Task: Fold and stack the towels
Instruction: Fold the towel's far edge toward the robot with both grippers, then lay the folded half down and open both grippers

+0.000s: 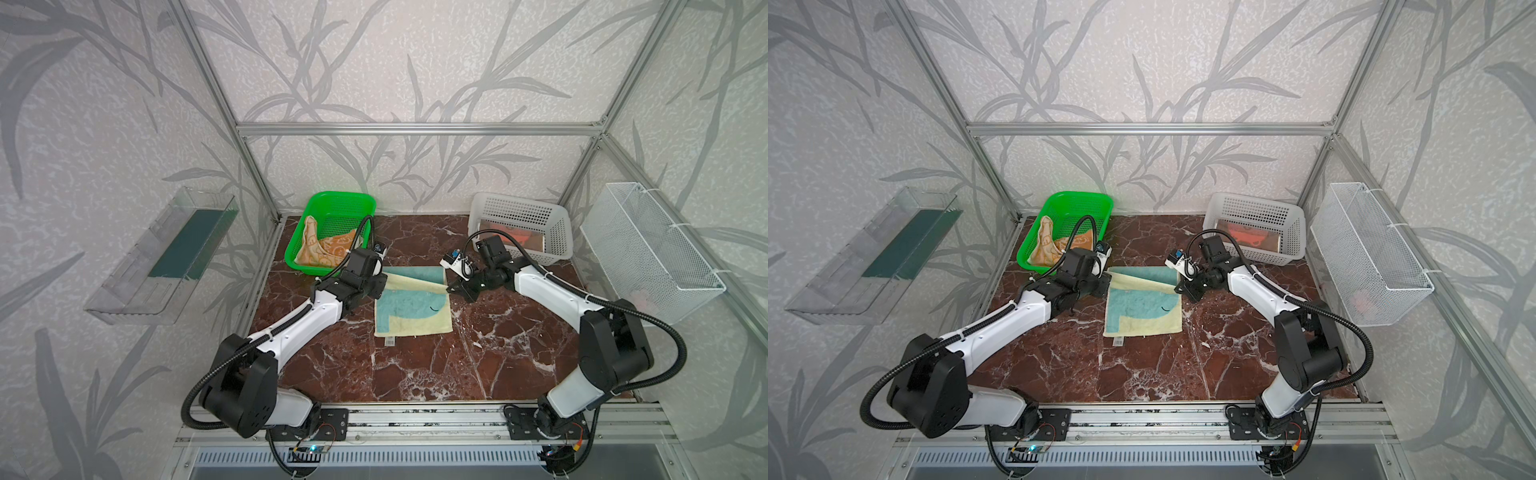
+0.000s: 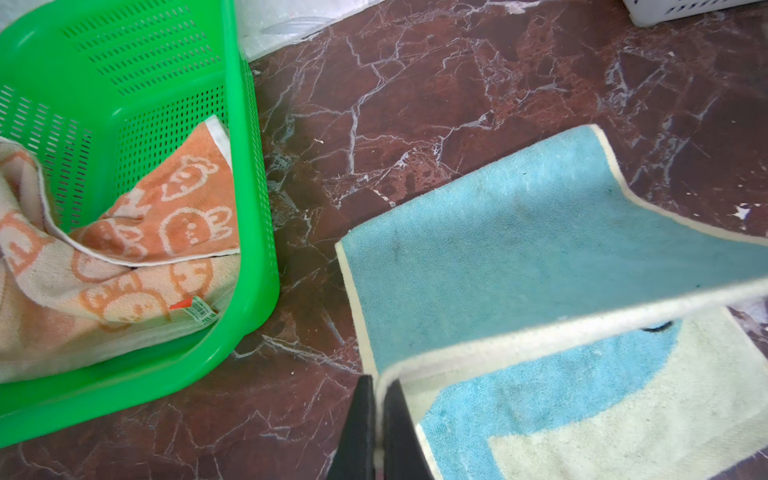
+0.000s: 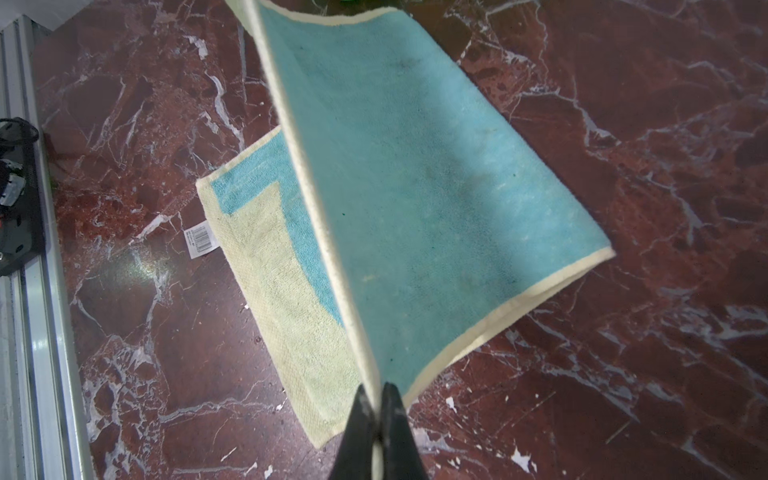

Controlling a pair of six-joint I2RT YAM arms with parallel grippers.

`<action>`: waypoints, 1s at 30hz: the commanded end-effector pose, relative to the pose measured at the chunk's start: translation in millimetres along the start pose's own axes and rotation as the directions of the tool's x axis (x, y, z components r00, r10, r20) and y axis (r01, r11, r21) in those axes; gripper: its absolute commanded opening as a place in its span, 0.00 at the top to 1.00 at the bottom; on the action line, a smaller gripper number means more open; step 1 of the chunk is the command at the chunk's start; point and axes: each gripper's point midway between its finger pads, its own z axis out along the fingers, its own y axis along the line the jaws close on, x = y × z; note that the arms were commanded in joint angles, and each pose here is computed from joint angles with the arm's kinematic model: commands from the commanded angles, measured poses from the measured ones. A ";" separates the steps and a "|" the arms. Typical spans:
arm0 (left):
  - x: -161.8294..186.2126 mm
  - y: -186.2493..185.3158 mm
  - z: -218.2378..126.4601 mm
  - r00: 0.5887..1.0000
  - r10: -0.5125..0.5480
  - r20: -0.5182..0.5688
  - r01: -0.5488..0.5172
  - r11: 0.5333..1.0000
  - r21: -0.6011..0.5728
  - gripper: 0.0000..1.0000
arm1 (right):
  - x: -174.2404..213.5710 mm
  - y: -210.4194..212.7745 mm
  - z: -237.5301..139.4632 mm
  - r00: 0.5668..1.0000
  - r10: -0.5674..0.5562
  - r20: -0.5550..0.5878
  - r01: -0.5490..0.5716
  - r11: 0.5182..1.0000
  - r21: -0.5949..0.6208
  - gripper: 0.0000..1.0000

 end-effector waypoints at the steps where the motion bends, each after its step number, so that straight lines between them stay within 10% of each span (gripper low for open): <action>1: 20.4 13.3 -6.2 0.998 -0.055 -0.045 0.052 0.997 -0.049 1.00 | 32.4 -1.0 -10.8 0.989 0.086 -0.120 -0.079 0.995 0.059 1.00; 30: 107.4 -25.5 -1.4 0.945 -0.190 -0.265 0.212 0.976 0.057 1.00 | 101.4 34.2 39.0 0.888 0.207 -0.411 -0.215 0.976 0.026 0.98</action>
